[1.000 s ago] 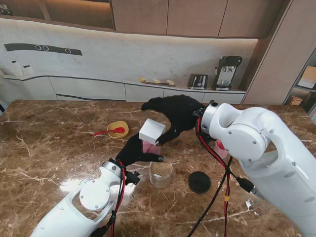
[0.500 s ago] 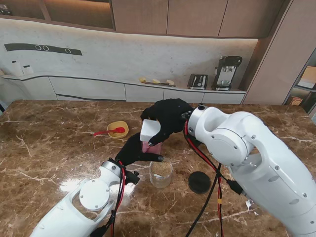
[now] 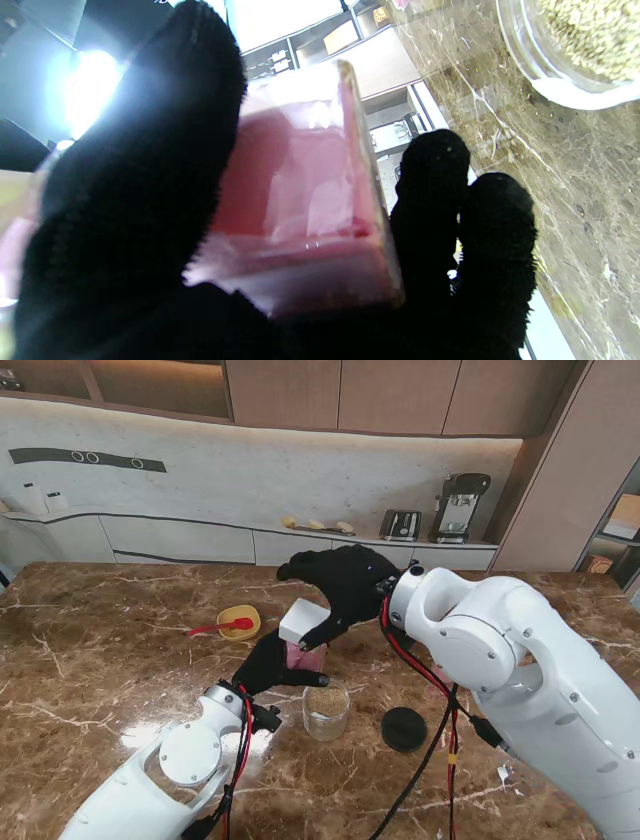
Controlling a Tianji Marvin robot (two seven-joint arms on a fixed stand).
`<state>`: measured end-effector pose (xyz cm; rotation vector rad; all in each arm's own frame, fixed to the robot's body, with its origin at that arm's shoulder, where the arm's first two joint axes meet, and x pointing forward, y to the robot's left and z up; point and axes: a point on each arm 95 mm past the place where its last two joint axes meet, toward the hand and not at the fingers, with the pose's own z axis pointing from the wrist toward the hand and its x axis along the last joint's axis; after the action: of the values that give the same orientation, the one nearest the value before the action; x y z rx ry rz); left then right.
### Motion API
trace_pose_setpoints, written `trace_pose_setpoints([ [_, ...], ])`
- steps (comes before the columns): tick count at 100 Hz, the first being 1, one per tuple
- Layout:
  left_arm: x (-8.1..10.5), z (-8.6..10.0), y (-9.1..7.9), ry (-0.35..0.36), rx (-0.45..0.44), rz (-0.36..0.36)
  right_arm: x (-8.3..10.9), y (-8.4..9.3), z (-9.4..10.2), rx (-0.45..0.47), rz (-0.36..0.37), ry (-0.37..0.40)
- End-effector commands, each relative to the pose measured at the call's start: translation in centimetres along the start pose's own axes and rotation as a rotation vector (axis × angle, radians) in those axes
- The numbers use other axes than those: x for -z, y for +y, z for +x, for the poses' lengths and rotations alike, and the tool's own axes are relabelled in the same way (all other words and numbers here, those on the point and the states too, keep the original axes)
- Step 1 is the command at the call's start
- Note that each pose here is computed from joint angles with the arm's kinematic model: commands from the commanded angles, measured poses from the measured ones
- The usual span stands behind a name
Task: Measure grain into the airtight container
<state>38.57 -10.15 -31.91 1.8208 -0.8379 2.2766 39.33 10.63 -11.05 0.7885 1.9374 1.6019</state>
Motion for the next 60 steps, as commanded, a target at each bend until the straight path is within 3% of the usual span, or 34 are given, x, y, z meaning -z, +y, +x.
trace_pose_setpoints([
  [1, 0.1, 0.1, 0.1, 0.0, -0.001, -0.001, -0.2, -0.4, 0.7, -0.021, 0.026, -0.003],
  [12, 0.0, 0.1, 0.2, 0.001, -0.002, -0.004, -0.8, -0.6, 0.9, 0.022, -0.019, -0.058],
  [19, 0.0, 0.1, 0.2, 0.002, 0.001, -0.007, -1.3, -0.9, 0.7, 0.02, -0.061, -0.035],
  [43, 0.0, 0.0, 0.1, -0.002, 0.021, -0.023, -1.1, -1.0, 0.4, -0.01, 0.005, 0.123],
  [60, -0.1, 0.1, 0.1, 0.0, 0.019, -0.025, -0.9, -1.1, 0.4, -0.045, 0.068, 0.193],
])
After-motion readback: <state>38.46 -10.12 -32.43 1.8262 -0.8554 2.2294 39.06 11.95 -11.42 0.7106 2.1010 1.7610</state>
